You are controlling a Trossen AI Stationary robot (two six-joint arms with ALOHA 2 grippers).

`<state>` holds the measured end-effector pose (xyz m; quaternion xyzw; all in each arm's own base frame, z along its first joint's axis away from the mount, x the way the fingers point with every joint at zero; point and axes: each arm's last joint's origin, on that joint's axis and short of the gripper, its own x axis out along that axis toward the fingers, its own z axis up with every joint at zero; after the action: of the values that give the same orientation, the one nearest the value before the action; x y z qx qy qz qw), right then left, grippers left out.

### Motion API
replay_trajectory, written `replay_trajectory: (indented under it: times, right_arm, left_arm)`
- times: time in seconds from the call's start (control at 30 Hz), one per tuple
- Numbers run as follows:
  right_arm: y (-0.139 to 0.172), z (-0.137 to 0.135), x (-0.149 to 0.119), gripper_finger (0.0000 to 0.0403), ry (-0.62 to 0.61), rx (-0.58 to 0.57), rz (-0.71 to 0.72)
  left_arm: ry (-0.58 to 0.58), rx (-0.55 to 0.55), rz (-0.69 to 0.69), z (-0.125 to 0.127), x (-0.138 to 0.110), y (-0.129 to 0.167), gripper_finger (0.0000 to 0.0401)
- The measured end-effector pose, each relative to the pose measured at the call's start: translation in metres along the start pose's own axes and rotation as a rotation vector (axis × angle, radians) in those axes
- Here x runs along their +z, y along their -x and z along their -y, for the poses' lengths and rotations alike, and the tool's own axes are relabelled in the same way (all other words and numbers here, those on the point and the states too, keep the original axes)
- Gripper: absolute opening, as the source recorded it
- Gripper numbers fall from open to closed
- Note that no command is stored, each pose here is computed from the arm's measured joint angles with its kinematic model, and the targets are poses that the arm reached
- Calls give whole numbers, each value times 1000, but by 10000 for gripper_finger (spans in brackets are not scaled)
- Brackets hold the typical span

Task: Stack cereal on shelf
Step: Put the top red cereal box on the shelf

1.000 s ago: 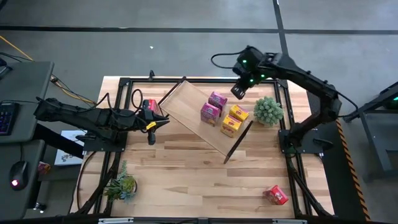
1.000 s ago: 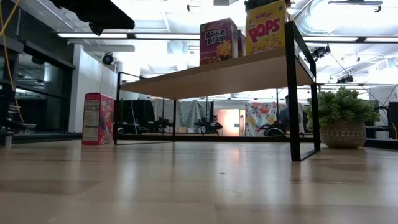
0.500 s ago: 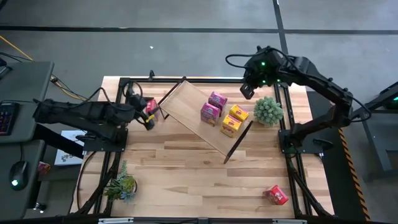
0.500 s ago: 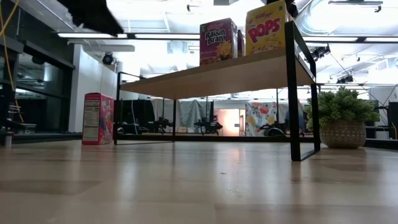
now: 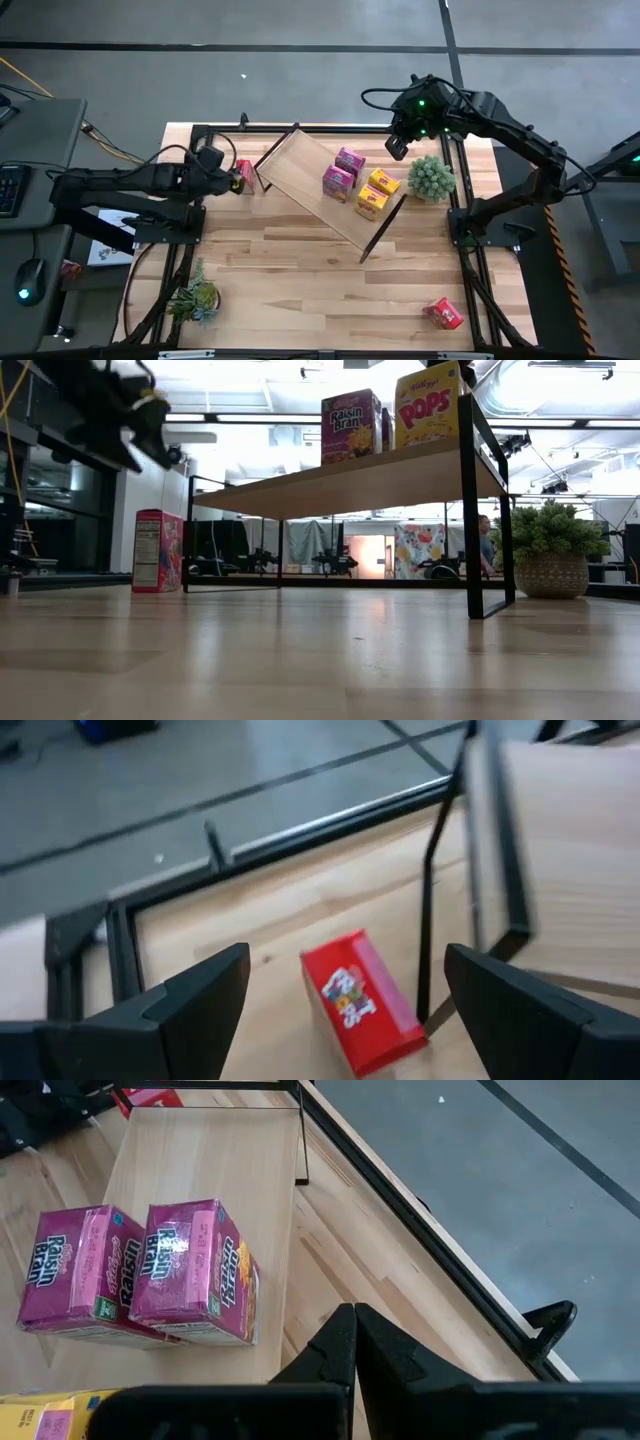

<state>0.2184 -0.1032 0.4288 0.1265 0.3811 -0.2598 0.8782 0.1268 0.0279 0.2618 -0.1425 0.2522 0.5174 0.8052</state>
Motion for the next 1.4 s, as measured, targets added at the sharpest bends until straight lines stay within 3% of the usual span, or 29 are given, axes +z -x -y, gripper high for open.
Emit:
replay_trajectory:
  times: [0.33,0.67,1.4]
  right_arm:
    - [0,0,0,0,0,0,0]
    - [0,0,0,0,0,0,0]
    - [0,0,0,0,-3,0,1]
  left_arm:
    - [195,24,56,5,-28,-32,324]
    - [187,0,16,13,-39,-47,324]
    - [136,115,-44,25,-53,-66,324]
